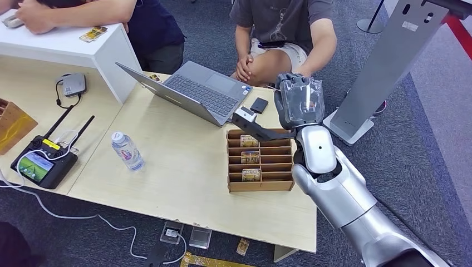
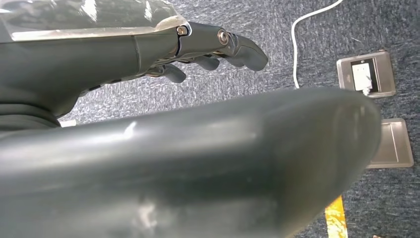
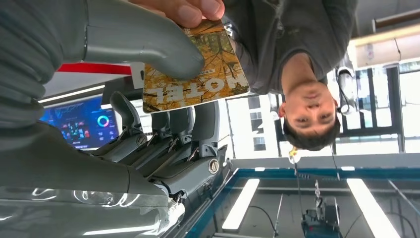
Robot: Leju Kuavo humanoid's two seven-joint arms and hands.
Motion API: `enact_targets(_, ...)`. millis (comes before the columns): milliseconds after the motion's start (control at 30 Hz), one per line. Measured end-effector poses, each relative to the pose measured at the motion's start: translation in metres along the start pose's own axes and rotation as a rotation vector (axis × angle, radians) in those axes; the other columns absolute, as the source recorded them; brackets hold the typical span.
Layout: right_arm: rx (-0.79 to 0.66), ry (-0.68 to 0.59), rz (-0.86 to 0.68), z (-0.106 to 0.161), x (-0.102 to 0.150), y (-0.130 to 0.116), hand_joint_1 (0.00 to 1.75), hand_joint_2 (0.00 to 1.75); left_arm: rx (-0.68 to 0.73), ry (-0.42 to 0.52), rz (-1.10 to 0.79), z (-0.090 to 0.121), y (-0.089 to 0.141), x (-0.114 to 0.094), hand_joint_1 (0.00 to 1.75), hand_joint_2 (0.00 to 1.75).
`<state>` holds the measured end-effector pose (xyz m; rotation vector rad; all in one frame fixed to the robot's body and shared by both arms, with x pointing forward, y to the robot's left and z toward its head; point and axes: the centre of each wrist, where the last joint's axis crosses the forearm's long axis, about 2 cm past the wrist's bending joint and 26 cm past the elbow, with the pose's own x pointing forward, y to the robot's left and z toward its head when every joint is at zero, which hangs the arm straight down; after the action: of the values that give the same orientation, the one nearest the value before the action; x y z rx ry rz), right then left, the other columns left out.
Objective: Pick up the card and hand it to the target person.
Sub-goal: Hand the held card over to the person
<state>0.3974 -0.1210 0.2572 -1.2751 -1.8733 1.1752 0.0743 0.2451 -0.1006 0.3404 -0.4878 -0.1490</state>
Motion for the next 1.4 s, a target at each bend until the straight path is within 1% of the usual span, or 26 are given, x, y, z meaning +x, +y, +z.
enact_targets(33,0.011,0.001,0.011,-0.001,0.000,0.002,0.60,1.75,0.000,-0.001,-0.001,0.000,0.000,0.000,0.00,0.00)
enact_targets(67,0.024,0.002,0.023,-0.002,0.001,0.005,0.29,1.75,0.000,-0.001,-0.001,0.000,0.000,0.000,0.00,0.00)
enact_targets(100,0.040,0.004,0.035,-0.002,0.001,0.008,0.09,1.75,0.000,-0.001,-0.002,0.000,0.000,0.000,0.00,0.00)
enact_targets(133,0.058,0.005,0.046,-0.002,0.002,0.011,0.00,1.75,0.001,0.000,-0.002,0.000,0.000,0.000,0.00,0.00)
enact_targets(300,0.132,0.003,0.086,0.002,0.006,0.025,0.00,1.75,0.004,0.002,-0.003,0.000,0.001,0.000,0.00,0.00)
enact_targets(433,0.165,0.000,0.099,0.004,0.010,0.032,0.00,1.75,0.006,0.004,-0.003,0.000,0.001,-0.001,0.00,0.00)
enact_targets(500,0.172,-0.001,0.090,0.005,0.012,0.035,0.00,1.75,0.006,0.004,-0.003,0.000,0.001,-0.001,0.00,0.00)
enact_targets(567,0.162,-0.002,0.040,0.006,0.013,0.036,0.00,1.75,0.008,0.005,-0.003,0.000,0.001,-0.001,0.00,0.00)
enact_targets(833,0.050,0.040,-0.391,0.022,0.020,0.040,0.00,1.75,0.021,0.018,0.002,-0.001,0.002,-0.001,0.00,0.00)
enact_targets(967,0.010,0.095,-0.730,0.037,0.024,0.042,0.00,1.75,0.028,0.029,0.004,0.000,0.002,-0.002,0.00,0.00)
enact_targets(1067,0.019,0.131,-0.992,0.051,0.030,0.046,0.00,1.75,0.030,0.029,0.005,0.000,0.001,-0.002,0.00,0.00)
enact_targets(1133,0.025,0.144,-1.128,0.060,0.034,0.048,0.00,1.75,0.032,0.027,0.005,0.000,0.002,-0.002,0.00,0.00)
enact_targets(1200,0.026,0.158,-1.211,0.069,0.037,0.049,0.00,1.75,0.033,0.027,0.004,0.000,0.002,-0.002,0.00,0.00)
enact_targets(1267,0.033,0.172,-1.260,0.077,0.039,0.051,0.00,1.75,0.034,0.026,0.004,0.000,0.002,-0.003,0.00,0.00)
enact_targets(1333,0.033,0.189,-1.264,0.086,0.042,0.055,0.00,1.75,0.035,0.026,0.005,0.000,0.001,-0.003,0.00,0.00)
enact_targets(1400,0.027,0.207,-1.237,0.096,0.044,0.059,0.00,1.75,0.035,0.027,0.006,0.000,0.001,-0.003,0.00,0.00)
